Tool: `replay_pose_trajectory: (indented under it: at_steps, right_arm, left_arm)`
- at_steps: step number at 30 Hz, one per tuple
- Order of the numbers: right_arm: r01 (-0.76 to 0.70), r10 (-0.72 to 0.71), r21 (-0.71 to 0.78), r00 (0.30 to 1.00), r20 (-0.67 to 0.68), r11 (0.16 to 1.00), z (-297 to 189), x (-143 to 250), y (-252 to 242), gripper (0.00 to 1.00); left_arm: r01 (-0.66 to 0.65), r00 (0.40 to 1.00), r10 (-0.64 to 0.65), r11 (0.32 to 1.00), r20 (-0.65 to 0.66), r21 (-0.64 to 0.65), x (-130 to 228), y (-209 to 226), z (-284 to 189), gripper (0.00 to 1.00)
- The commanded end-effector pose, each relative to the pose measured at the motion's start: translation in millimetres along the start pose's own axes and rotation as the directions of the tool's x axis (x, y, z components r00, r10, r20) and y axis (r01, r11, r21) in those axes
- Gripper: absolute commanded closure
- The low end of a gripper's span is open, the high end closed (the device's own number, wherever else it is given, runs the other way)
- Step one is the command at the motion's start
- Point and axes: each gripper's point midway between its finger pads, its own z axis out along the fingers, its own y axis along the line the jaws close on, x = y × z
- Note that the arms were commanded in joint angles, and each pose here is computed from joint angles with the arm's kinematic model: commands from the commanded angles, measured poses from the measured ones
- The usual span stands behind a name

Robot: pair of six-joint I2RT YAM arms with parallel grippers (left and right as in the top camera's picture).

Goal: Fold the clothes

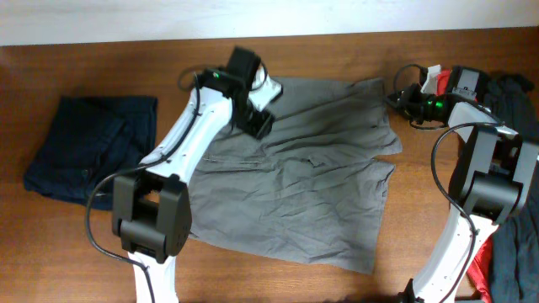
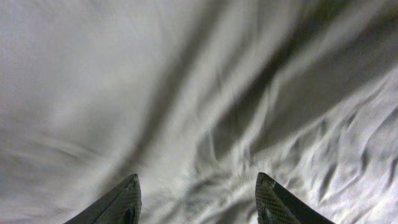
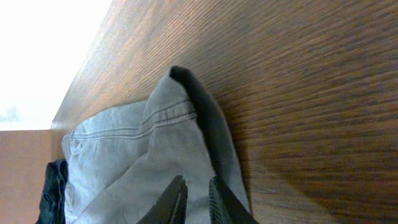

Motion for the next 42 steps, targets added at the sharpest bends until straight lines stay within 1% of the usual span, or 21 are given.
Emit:
replay_pose_trajectory:
  at_steps: [1, 3, 5, 7, 9, 11, 14, 15, 17, 19, 20, 22, 23, 25, 27, 29, 30, 32, 37, 40, 42]
  right_arm:
    - [0.134, -0.132, -0.038, 0.989, 0.060, 0.990, -29, -20, 44, 0.82]
    - [0.181, -0.176, -0.047, 0.980, 0.090, 0.982, -41, -27, 67, 0.82]
    - [0.215, -0.209, -0.054, 0.972, 0.106, 0.975, -50, -29, 90, 0.82]
    - [0.200, -0.198, -0.010, 0.976, 0.091, 0.980, -51, -23, 103, 0.82]
    - [0.168, -0.171, 0.066, 0.984, 0.051, 0.984, -44, -9, 104, 0.82]
    - [0.151, -0.152, 0.160, 0.988, -0.007, 0.976, -32, 11, 98, 0.82]
    - [0.159, -0.129, 0.326, 0.985, -0.113, 0.932, -13, 48, 85, 0.82]
    - [0.174, -0.124, 0.385, 0.981, -0.152, 0.906, -7, 62, 79, 0.82]
    - [0.194, -0.116, 0.444, 0.973, -0.197, 0.875, -3, 77, 72, 0.81]
    - [0.207, -0.103, 0.467, 0.966, -0.239, 0.860, 2, 91, 68, 0.81]
    - [0.213, -0.098, 0.477, 0.962, -0.253, 0.853, 4, 96, 66, 0.81]
    - [0.217, -0.085, 0.501, 0.958, -0.273, 0.838, 7, 102, 57, 0.81]
    - [0.216, -0.079, 0.509, 0.957, -0.278, 0.833, 8, 103, 53, 0.81]
    - [0.217, -0.055, 0.550, 0.954, -0.296, 0.807, 7, 109, 40, 0.81]
    - [0.228, -0.026, 0.620, 0.948, -0.317, 0.751, -1, 115, 21, 0.81]
    - [0.247, -0.002, 0.686, 0.942, -0.336, 0.684, -11, 120, 4, 0.81]
    - [0.258, 0.013, 0.716, 0.937, -0.349, 0.649, -16, 124, -5, 0.81]
    - [0.264, 0.032, 0.738, 0.932, -0.360, 0.621, -20, 127, -13, 0.81]
    - [0.248, 0.073, 0.757, 0.929, -0.362, 0.605, -31, 129, -23, 0.81]
    - [0.253, 0.072, 0.747, 0.925, -0.372, 0.615, -35, 127, -26, 0.81]
    - [0.298, 0.028, 0.682, 0.906, -0.423, 0.668, -31, 126, -18, 0.81]
  left_arm:
    - [0.023, 0.991, -0.007, 0.992, 0.130, -0.122, -33, 32, -39, 0.41]
    - [0.048, 0.985, -0.022, 0.987, 0.171, -0.154, -40, 52, -39, 0.41]
    - [0.074, 0.981, -0.049, 0.988, 0.189, -0.132, -40, 67, -30, 0.41]
    - [0.102, 0.980, -0.084, 0.991, 0.182, -0.091, -34, 81, -12, 0.41]
    - [0.123, 0.978, -0.116, 0.992, 0.176, -0.031, -28, 88, 7, 0.42]
    - [0.137, 0.974, -0.142, 0.990, 0.176, 0.040, -25, 92, 27, 0.47]
    - [0.150, 0.970, -0.163, 0.985, 0.180, 0.084, -21, 101, 55, 0.58]
    - [0.150, 0.970, -0.167, 0.983, 0.179, 0.105, -20, 101, 65, 0.59]
    - [0.150, 0.970, -0.171, 0.980, 0.173, 0.128, -18, 99, 77, 0.61]
    - [0.151, 0.970, -0.172, 0.980, 0.169, 0.130, -16, 101, 87, 0.64]
    - [0.154, 0.971, -0.173, 0.981, 0.167, 0.116, -14, 105, 93, 0.68]
    - [0.175, 0.971, -0.184, 0.982, 0.154, 0.073, -9, 115, 103, 0.72]
    - [0.193, 0.969, -0.198, 0.980, 0.149, 0.048, -7, 120, 105, 0.72]
    - [0.258, 0.960, -0.249, 0.964, 0.131, -0.058, 2, 142, 107, 0.76]
    - [0.325, 0.942, -0.305, 0.933, 0.140, -0.157, 8, 166, 103, 0.76]
    - [0.375, 0.923, -0.345, 0.905, 0.171, -0.199, 11, 186, 98, 0.76]
    - [0.396, 0.913, -0.362, 0.896, 0.185, -0.200, 13, 194, 95, 0.76]
    - [0.443, 0.891, -0.406, 0.874, 0.202, -0.200, 20, 209, 90, 0.77]
    - [0.495, 0.865, -0.455, 0.842, 0.213, -0.212, 38, 236, 81, 0.78]
    - [0.482, 0.865, -0.446, 0.867, 0.231, -0.129, 30, 233, 74, 0.78]
    - [0.432, 0.877, -0.406, 0.901, 0.257, -0.048, 11, 222, 60, 0.78]
